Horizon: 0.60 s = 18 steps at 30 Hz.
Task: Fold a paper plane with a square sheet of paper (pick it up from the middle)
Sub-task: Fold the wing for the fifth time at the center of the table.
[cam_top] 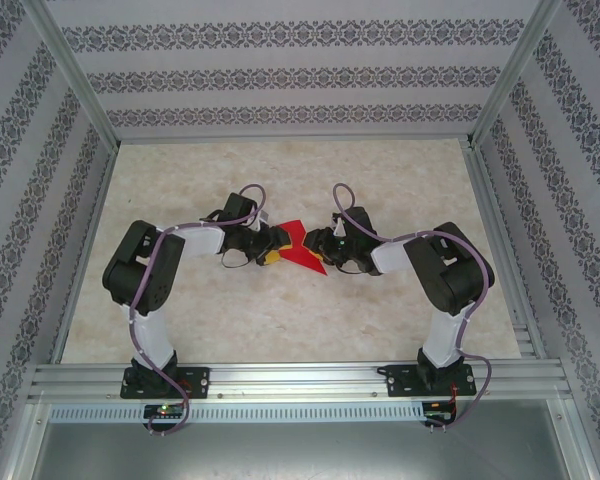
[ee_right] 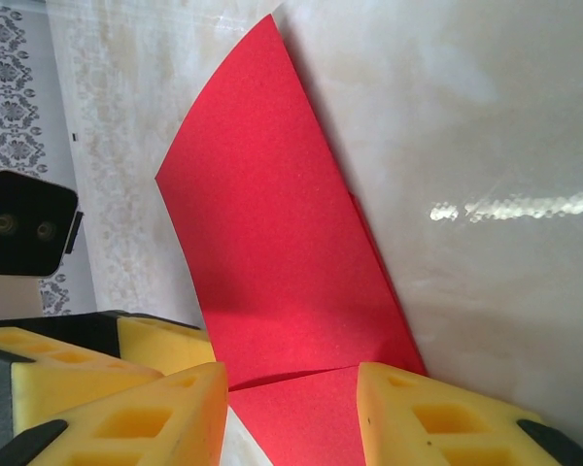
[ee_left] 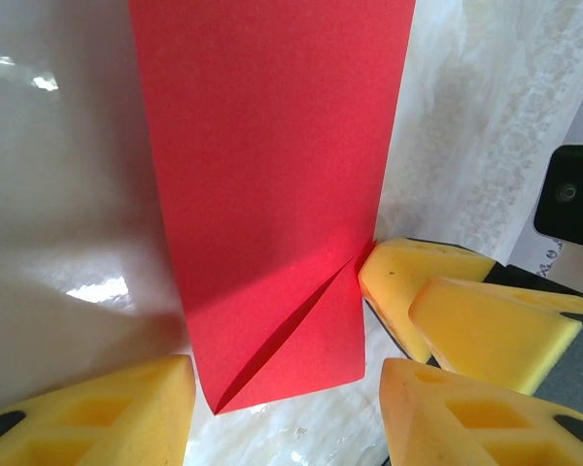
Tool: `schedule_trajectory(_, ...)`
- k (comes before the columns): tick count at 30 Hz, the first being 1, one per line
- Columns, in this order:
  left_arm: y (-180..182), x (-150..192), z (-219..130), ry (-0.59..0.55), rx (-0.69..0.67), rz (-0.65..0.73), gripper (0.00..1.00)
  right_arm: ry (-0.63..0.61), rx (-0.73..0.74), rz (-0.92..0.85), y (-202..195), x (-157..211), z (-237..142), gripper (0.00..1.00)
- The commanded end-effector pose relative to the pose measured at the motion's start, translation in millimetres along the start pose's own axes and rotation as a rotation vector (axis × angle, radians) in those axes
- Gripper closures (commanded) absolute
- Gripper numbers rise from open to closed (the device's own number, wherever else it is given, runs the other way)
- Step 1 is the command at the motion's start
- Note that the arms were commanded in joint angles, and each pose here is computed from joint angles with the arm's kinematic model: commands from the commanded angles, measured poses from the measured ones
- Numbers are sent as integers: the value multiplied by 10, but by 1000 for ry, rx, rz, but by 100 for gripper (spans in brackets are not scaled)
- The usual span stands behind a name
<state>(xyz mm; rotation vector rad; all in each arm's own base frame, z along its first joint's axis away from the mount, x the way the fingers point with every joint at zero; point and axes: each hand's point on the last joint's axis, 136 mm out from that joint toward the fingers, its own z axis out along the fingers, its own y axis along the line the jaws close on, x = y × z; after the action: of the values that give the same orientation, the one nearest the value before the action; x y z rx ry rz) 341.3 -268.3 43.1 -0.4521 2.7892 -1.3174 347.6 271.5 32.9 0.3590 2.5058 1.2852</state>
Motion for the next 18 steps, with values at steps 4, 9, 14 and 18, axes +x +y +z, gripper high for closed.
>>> schedule_trajectory(4, -176, -6, 90, 29, 51, 36, 46, 3, 64, 49, -292, 40, 5, 59)
schedule_trajectory(9, -252, 20, 129, 45, 78, 53, 53, 0, 52, 44, -260, 26, -12, 58)
schedule_trajectory(14, -302, 11, 105, 37, 90, 65, 69, -7, 2, -65, -62, -7, -72, 55)
schedule_trajectory(18, -295, 16, 100, 35, 89, 67, 80, -28, 19, -215, 126, -78, -169, 46)
